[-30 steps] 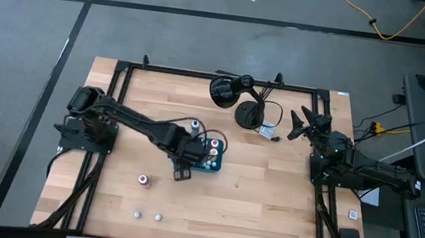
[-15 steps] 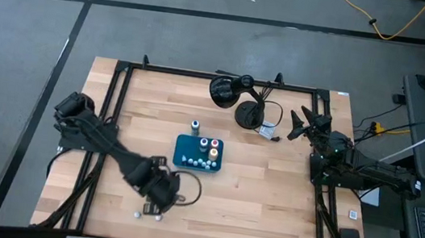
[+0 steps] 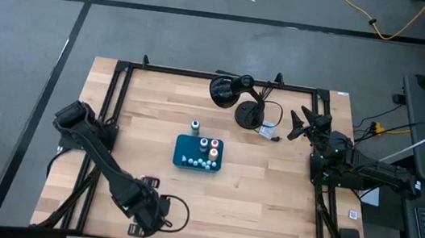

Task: Pick & Place food coloring
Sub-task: Put the small dark red food coloring bottle into the blue bin

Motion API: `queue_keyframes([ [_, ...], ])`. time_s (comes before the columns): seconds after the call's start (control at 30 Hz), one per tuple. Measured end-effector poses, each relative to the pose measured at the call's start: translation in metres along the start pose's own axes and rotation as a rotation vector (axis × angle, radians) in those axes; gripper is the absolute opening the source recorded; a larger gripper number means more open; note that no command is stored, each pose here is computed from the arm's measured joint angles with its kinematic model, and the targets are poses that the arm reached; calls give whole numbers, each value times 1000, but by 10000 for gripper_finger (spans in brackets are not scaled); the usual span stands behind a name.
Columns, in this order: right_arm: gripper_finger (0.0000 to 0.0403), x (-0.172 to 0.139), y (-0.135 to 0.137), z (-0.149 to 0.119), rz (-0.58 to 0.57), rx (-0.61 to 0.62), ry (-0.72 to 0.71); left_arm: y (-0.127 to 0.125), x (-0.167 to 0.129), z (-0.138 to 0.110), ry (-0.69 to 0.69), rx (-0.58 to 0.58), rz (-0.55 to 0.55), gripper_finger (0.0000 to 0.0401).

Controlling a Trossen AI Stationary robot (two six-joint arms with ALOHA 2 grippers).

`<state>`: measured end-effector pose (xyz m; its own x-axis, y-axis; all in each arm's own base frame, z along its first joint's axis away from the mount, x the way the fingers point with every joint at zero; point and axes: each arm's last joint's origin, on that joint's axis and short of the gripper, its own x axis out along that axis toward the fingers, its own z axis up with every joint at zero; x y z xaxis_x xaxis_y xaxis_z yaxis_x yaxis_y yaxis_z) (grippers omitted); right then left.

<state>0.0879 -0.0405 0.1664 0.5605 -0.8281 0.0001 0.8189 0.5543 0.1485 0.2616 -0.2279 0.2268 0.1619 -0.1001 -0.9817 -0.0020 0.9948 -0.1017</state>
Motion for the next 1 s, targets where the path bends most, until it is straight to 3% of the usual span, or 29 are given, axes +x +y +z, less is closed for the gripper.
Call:
queue_keyframes([
  [0.43, 244, 0, 0, 0, 0, 0, 0, -16, 47, 13, -9, -33, -32, 168],
  [0.77, 244, 0, 0, 0, 0, 0, 0, -16, 60, 13, 2, -41, 14, 167],
  [1.0, 244, 0, 0, 0, 0, 0, 0, -16, 60, 13, -4, -43, 20, 118],
])
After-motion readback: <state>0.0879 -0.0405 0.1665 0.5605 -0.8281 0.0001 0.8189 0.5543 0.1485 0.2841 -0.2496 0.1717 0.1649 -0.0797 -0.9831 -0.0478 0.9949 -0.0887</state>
